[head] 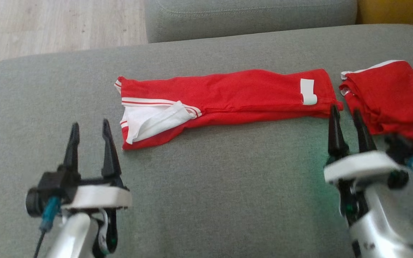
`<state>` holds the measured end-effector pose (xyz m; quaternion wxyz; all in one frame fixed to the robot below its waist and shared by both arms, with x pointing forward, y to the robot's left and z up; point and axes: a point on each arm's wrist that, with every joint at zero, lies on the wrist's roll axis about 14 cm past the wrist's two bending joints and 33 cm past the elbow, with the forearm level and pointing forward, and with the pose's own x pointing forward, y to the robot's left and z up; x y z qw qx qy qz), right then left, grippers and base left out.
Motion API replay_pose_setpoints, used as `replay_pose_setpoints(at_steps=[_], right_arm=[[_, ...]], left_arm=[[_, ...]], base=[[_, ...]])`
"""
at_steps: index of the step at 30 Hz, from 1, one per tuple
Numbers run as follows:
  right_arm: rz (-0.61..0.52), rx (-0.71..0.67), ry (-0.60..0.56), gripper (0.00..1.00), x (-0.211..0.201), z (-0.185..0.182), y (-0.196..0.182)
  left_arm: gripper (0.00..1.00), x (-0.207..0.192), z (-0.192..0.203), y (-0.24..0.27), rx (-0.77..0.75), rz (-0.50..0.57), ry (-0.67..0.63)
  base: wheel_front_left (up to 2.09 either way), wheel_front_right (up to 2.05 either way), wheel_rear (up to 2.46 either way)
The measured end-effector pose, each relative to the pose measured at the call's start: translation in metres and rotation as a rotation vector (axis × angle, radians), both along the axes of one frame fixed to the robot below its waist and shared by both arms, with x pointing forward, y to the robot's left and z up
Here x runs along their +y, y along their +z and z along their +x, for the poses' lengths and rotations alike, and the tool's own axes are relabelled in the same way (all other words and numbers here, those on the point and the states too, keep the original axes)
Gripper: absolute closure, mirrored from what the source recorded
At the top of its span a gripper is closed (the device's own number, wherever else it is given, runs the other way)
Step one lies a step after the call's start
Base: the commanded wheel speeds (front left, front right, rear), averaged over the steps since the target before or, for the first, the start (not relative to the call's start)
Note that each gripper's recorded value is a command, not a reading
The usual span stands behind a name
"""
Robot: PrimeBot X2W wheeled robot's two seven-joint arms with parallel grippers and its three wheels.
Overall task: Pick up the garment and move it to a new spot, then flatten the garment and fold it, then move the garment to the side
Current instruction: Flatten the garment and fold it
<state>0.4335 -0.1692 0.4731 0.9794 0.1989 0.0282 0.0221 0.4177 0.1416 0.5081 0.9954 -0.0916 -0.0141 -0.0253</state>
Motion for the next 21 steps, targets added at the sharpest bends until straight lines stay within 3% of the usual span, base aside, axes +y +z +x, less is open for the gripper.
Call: replay_pose_setpoints(at_steps=[4, 12, 21], right_arm=[[-0.043, 0.025, -0.01, 0.0, -0.004, -0.009, -0.013], [-0.129, 0.041, 0.004, 0.0, -0.005, 0.028, -0.017], [-0.087, 0.29, -0.063, 0.0, -0.026, 0.063, -0.073]], left_arm=[[0.0, 0.002, -0.004, -0.008, 0.011, -0.021, 0.01], [0.0, -0.006, 0.022, -0.007, -0.021, -0.007, -0.038], [0.0, 0.005, 0.031, -0.034, 0.036, 0.003, -0.02]], base=[[0.0, 0.0, 0.0], [0.0, 0.0, 0.0], [0.0, 0.0, 0.0]])
